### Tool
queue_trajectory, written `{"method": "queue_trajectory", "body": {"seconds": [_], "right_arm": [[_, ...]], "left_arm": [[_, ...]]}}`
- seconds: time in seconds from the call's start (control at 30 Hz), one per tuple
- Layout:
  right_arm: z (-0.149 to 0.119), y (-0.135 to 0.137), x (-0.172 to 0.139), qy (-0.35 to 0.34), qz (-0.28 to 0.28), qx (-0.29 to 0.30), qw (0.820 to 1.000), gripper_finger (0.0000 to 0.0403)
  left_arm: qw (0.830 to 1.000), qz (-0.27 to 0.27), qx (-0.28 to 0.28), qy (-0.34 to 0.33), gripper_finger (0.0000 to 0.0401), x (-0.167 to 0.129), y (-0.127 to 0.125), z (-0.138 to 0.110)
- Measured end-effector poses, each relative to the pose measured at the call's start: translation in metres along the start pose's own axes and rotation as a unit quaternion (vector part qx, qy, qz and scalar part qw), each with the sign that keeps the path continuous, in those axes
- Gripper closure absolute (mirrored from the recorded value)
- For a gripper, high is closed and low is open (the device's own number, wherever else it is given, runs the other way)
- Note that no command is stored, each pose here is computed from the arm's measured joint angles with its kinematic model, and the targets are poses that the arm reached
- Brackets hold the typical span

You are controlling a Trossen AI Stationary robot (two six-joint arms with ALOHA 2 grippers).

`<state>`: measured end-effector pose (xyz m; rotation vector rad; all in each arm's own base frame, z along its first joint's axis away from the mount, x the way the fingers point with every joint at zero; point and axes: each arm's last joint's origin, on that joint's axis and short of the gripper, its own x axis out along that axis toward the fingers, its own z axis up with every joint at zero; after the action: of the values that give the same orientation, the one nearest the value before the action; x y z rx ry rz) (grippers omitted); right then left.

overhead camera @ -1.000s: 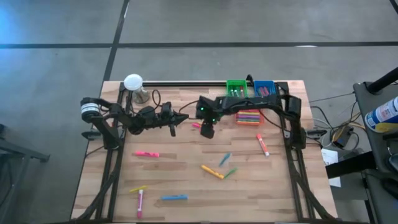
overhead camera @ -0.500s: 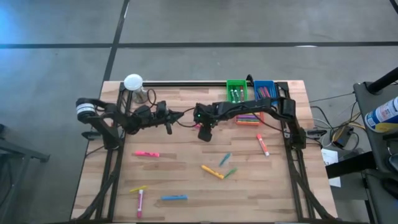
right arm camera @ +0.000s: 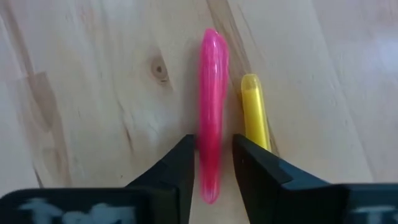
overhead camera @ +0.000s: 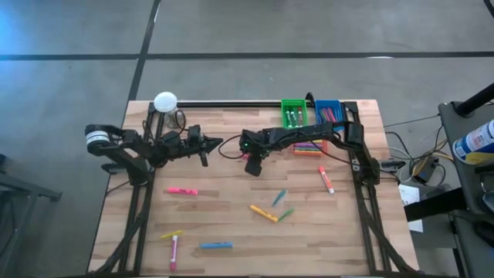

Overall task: Pick & Place Markers
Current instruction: Put the pink pen into the blue bin

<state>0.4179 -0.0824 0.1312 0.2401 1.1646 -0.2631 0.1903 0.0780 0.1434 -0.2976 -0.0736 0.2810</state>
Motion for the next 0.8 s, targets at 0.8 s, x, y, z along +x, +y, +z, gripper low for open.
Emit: {"method": "queue_trajectory", "body": {"seconds": [0.8], "right_arm": [[-0.035,-0.013,-0.136,-0.060,-0.080,0.077,0.992,0.0358]], "left_arm": [[0.999,0.008,-0.024,0.023,0.0401,0.007,0.002,0.000]]}}
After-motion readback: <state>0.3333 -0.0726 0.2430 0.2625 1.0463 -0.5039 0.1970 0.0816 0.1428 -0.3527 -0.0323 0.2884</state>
